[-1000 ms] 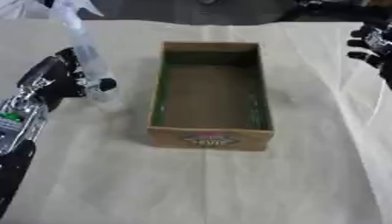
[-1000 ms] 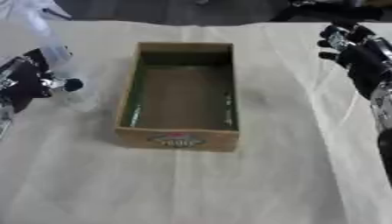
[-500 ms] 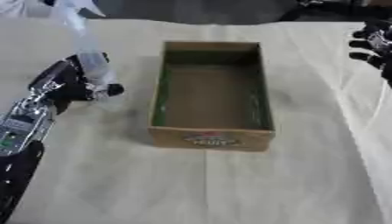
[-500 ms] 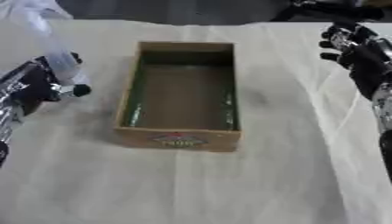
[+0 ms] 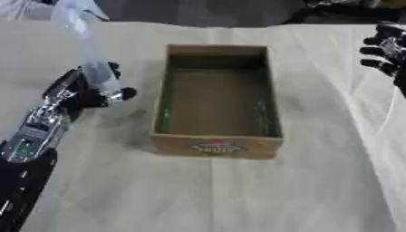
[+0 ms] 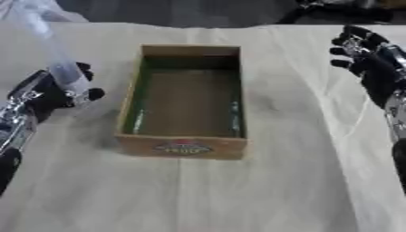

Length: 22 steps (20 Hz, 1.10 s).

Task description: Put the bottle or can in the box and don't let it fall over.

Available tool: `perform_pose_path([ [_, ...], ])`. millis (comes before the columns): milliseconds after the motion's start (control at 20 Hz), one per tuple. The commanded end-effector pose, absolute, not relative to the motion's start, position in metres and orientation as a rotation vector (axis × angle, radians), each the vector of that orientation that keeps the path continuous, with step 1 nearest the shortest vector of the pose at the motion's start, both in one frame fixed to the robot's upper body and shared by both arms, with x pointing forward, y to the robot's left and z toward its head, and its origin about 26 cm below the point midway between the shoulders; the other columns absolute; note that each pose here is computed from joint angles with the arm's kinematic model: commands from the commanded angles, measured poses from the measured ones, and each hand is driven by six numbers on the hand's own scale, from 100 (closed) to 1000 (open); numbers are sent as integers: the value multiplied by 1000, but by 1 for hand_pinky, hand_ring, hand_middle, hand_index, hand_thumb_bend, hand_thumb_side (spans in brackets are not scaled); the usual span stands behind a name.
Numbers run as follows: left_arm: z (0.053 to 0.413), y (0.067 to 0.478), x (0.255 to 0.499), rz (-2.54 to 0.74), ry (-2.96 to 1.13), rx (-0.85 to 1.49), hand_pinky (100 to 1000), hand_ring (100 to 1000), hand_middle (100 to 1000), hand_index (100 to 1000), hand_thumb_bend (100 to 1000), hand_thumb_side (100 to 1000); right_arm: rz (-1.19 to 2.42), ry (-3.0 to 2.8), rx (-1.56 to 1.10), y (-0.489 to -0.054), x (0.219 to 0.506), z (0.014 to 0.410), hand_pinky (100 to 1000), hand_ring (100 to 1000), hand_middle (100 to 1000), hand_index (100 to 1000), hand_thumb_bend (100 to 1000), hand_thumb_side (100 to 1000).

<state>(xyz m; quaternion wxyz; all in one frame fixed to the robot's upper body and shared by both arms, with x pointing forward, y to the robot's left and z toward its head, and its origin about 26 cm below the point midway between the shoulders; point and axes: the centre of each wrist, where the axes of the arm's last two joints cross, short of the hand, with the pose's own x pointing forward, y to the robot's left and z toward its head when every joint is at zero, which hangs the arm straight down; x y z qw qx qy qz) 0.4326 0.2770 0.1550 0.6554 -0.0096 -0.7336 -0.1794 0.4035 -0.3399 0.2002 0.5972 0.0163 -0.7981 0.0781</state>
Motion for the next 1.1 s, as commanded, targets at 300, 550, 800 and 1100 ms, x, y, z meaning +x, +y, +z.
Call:
perform_pose_path([
  [300, 166, 273, 438, -330, -1728, 142, 784, 592, 409, 476, 100, 536, 193, -1873, 20, -343, 404, 210, 818, 817, 719, 881, 112, 352],
  [550, 165, 269, 441, -328, -1768, 266, 709, 419, 166, 228, 100, 552, 195, -1869, 21, -343, 404, 210, 820, 816, 718, 881, 110, 356],
  [800, 167, 268, 440, -382, -1818, 338, 676, 366, 100, 164, 100, 564, 191, -1866, 20, -344, 404, 209, 820, 817, 718, 881, 108, 360],
  [1100, 186, 268, 433, -404, -1909, 385, 676, 370, 100, 163, 100, 630, 184, -1864, 18, -345, 403, 209, 821, 817, 717, 881, 105, 360],
])
